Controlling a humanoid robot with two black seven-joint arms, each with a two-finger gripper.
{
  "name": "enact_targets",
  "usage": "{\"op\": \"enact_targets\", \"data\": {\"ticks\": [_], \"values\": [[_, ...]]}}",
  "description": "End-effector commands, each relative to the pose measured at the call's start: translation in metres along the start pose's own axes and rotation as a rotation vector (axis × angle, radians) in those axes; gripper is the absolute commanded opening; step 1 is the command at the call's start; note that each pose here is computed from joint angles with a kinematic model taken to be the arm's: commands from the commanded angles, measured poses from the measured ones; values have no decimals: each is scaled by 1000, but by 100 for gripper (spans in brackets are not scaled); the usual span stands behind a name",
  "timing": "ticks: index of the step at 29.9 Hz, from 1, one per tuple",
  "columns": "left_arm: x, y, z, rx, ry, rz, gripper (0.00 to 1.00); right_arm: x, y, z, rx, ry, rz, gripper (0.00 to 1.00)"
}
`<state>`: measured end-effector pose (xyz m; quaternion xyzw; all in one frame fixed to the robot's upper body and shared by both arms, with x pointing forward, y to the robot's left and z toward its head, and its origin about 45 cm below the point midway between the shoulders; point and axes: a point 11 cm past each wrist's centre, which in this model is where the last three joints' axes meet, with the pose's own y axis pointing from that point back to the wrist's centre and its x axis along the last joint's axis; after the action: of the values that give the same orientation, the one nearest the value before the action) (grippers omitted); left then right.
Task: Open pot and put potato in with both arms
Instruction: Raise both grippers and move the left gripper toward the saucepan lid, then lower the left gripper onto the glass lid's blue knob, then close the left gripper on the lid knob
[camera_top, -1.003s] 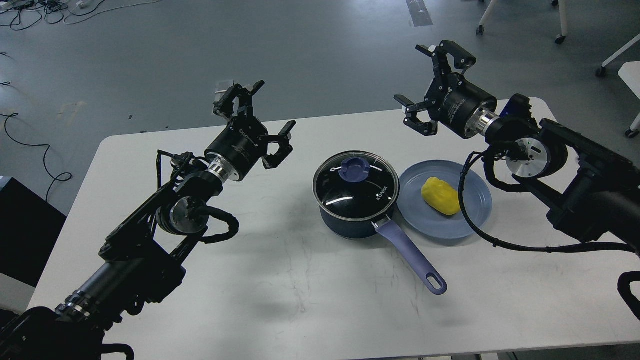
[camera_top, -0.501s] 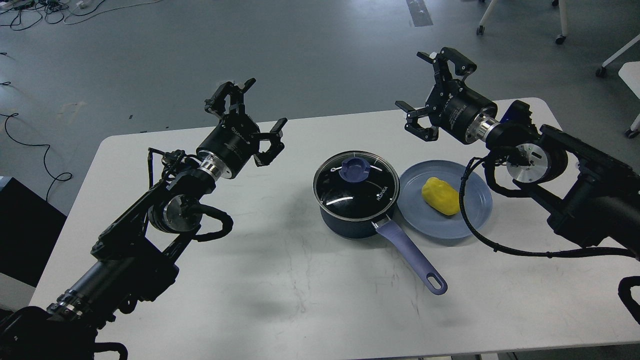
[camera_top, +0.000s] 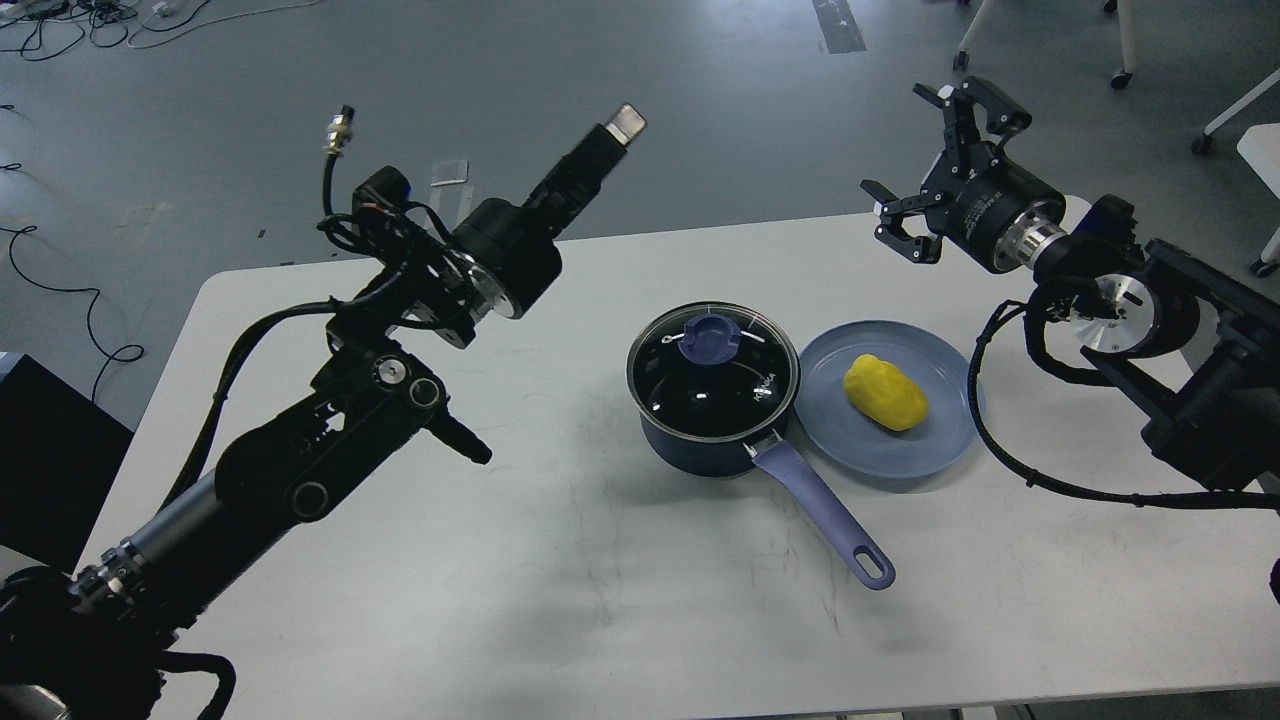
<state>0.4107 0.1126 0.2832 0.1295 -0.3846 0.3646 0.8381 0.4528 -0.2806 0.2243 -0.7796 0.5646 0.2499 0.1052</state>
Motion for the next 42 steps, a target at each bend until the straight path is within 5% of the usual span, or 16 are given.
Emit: {"op": "enact_targets", "data": {"ticks": [1, 17, 42], "values": [[-25, -4, 1, -35, -305, -89, 99, 16, 6, 1, -4, 6, 42, 100], [-84, 4, -29, -105, -712, -274, 99, 38, 19, 0, 6, 2, 113, 100], [-120, 11, -41, -121, -700, -321, 99, 55, 29, 17, -27, -1, 175, 100]]}}
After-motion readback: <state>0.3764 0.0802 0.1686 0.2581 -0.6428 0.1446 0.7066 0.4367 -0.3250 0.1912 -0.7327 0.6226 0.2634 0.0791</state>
